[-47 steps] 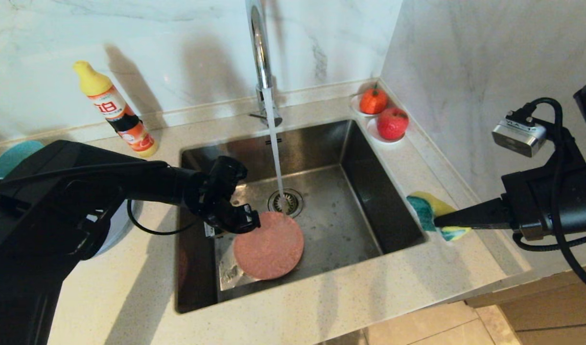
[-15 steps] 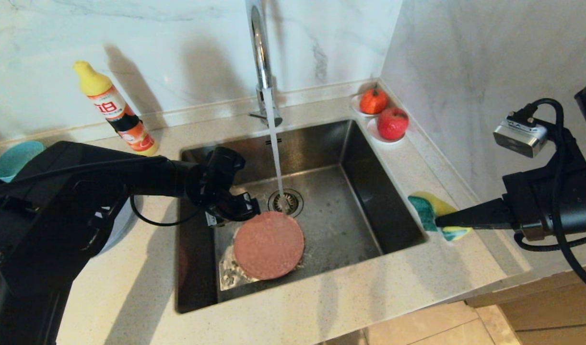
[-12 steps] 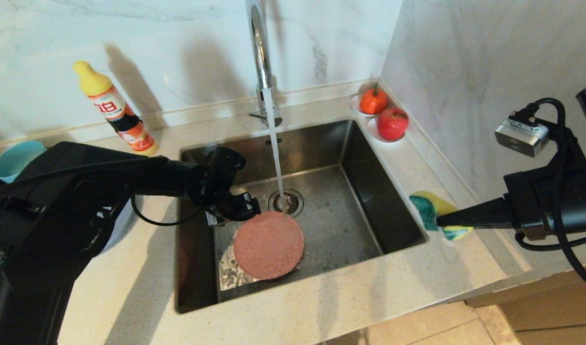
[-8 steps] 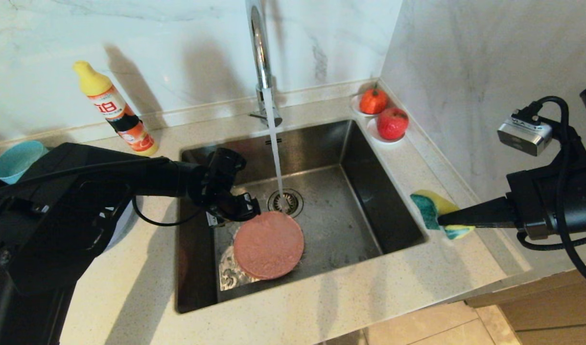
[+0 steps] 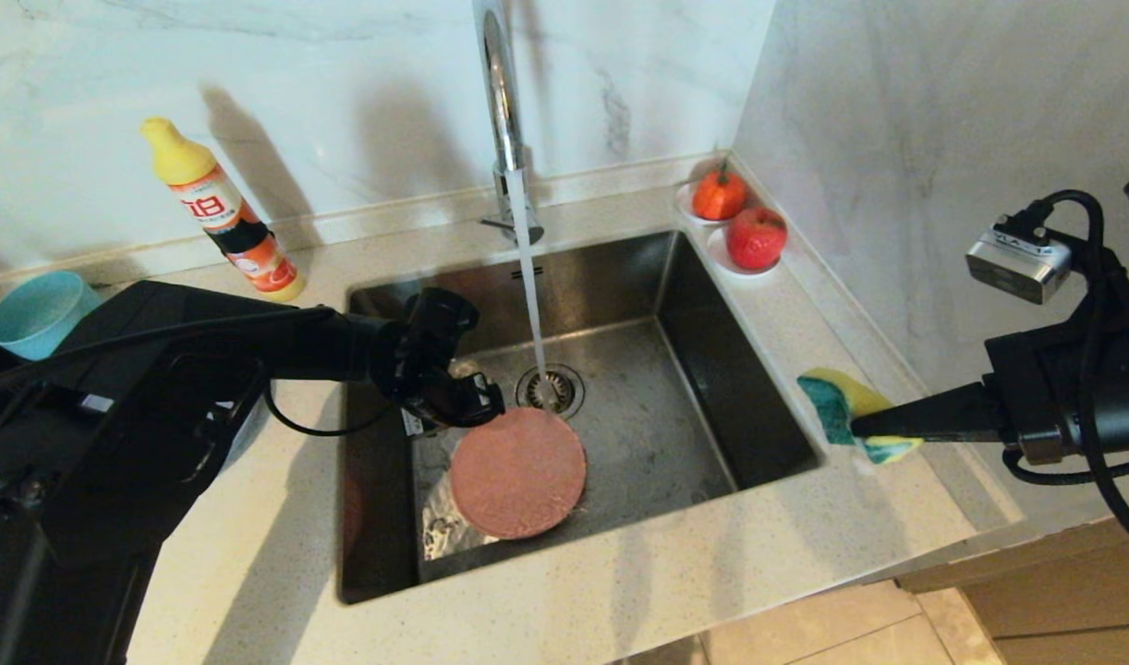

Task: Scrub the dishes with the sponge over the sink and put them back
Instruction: Rinse the plate

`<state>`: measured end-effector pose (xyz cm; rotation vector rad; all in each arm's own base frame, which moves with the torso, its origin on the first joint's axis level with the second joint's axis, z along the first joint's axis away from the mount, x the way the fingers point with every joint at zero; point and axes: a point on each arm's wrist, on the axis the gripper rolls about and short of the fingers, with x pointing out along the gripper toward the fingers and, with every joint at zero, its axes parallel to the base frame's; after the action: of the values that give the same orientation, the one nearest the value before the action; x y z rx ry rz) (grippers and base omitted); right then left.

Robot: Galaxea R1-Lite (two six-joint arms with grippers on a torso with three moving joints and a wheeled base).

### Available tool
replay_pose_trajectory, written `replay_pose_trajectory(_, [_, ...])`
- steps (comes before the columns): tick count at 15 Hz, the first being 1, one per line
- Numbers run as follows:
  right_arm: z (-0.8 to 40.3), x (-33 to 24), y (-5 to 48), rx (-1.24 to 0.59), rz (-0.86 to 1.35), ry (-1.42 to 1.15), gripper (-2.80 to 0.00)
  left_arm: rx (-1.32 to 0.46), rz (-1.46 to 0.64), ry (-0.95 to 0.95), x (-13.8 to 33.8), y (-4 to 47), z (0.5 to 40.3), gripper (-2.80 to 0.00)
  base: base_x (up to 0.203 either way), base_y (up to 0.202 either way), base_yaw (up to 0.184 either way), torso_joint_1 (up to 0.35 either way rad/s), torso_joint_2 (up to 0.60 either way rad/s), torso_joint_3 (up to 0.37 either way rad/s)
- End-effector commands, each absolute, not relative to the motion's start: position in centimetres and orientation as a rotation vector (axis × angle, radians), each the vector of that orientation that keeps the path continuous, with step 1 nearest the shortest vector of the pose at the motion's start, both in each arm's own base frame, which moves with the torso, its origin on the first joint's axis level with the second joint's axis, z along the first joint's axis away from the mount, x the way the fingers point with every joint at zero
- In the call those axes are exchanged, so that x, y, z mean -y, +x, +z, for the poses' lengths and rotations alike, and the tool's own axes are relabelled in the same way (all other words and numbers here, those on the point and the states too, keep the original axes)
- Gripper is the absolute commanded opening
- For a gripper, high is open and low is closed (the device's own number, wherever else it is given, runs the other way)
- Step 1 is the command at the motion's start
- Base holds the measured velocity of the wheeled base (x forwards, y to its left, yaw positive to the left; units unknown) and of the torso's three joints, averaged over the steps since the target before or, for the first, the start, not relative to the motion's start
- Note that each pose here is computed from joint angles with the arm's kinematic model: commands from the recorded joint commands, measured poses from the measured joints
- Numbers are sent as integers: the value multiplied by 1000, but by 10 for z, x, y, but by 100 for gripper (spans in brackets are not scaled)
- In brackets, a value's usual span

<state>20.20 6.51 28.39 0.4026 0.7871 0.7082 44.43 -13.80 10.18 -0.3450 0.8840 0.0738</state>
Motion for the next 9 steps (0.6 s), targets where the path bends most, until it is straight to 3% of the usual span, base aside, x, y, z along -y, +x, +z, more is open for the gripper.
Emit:
replay_pose_trajectory(1, [281,-63,202,-796,703,408,-280,-900,84,-341,138,446,94,0,0,0,0,0,0,0])
replay_pose_trajectory(9, [280,-63,203,-800,712,410,-280,-922,104,-322,141,450,76,0,0,0,0,0,0,0])
